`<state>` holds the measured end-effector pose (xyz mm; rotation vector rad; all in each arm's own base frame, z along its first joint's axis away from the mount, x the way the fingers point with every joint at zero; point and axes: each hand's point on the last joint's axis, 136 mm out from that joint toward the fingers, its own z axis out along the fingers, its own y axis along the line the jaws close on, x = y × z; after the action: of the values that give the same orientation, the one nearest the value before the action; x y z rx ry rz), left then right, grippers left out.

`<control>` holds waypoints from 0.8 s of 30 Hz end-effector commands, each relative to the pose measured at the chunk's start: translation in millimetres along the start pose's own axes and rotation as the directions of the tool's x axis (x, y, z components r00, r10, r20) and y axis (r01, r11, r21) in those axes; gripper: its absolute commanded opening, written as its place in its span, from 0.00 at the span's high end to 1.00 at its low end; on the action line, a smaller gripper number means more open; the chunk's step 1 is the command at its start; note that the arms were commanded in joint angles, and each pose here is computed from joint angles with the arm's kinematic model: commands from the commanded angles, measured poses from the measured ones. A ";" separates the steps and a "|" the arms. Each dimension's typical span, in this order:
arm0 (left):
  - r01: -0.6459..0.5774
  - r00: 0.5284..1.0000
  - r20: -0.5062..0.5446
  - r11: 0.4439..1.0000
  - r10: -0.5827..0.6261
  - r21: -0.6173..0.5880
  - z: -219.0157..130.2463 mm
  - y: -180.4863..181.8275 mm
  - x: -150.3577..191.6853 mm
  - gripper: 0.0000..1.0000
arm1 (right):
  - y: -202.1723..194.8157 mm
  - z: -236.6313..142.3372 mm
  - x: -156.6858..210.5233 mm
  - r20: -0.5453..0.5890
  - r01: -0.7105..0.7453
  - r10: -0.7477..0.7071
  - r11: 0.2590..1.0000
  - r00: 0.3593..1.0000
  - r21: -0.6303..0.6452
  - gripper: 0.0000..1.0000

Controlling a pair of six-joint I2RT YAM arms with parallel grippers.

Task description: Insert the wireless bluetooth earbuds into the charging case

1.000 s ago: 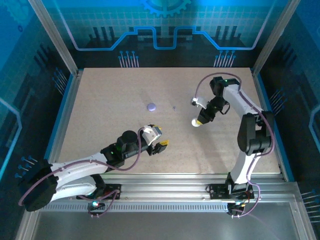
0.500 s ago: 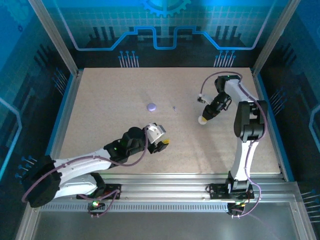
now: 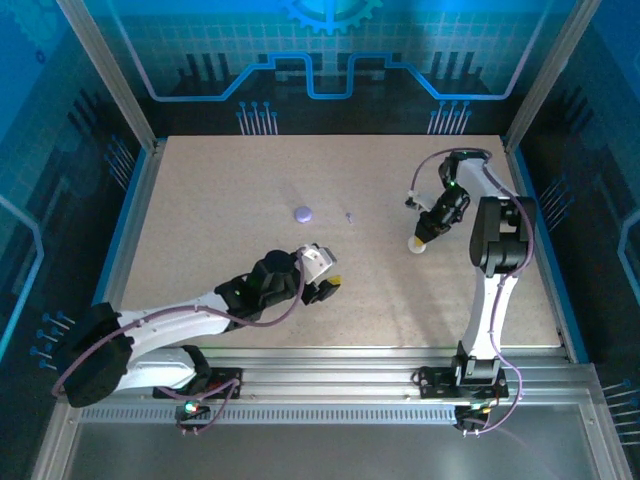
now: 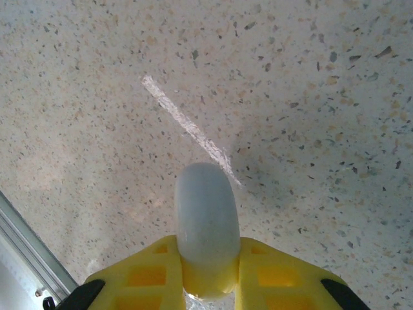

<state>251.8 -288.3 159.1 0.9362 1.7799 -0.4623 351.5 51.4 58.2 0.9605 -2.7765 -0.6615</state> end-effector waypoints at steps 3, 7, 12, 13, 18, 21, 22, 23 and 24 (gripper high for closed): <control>0.004 1.000 0.002 1.000 -0.004 -0.023 3.4 6.1 -8.2 0.34 | -8.0 2.3 5.3 -0.031 -0.046 0.045 0.999 0.999 -0.022 0.81; 0.002 1.000 -0.009 1.000 -0.002 -0.019 7.7 5.2 -6.0 0.34 | -13.9 5.2 7.2 -0.043 -0.053 0.052 0.999 0.998 -0.013 0.81; -0.004 1.000 -0.011 1.000 0.003 -0.017 12.9 5.1 -7.4 0.35 | -20.5 8.2 8.7 -0.049 -0.068 0.067 0.998 0.997 -0.011 0.80; -0.004 1.000 -0.012 1.000 0.004 -0.017 14.1 5.2 -7.6 0.35 | -22.2 8.6 8.7 -0.048 -0.072 0.071 0.997 0.996 -0.008 0.79; -0.013 1.000 -0.016 1.000 0.012 -0.013 19.4 5.1 -9.8 0.36 | -29.4 8.2 8.2 -0.041 -0.087 0.088 0.996 0.995 0.003 0.75; -0.013 1.000 -0.015 1.000 0.013 -0.013 21.7 5.7 -10.9 0.36 | -33.5 7.4 7.3 -0.035 -0.093 0.093 0.996 0.995 0.009 0.70; -0.012 1.000 -0.014 1.000 0.012 -0.011 22.4 5.2 -11.7 0.36 | -34.9 7.1 7.3 -0.033 -0.094 0.094 0.996 0.995 0.013 0.65; -0.011 1.000 -0.016 1.000 0.011 -0.012 23.0 5.9 -11.6 0.36 | -35.6 6.6 6.6 -0.030 -0.092 0.092 0.996 0.995 0.018 0.64; -0.011 1.000 -0.016 1.000 0.011 -0.011 23.4 5.8 -11.8 0.36 | -36.3 6.0 5.7 -0.025 -0.089 0.090 0.996 0.996 0.022 0.63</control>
<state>264.5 -301.7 151.1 0.9542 1.8113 -0.4463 361.8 32.5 38.7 0.8614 -2.7828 -0.6151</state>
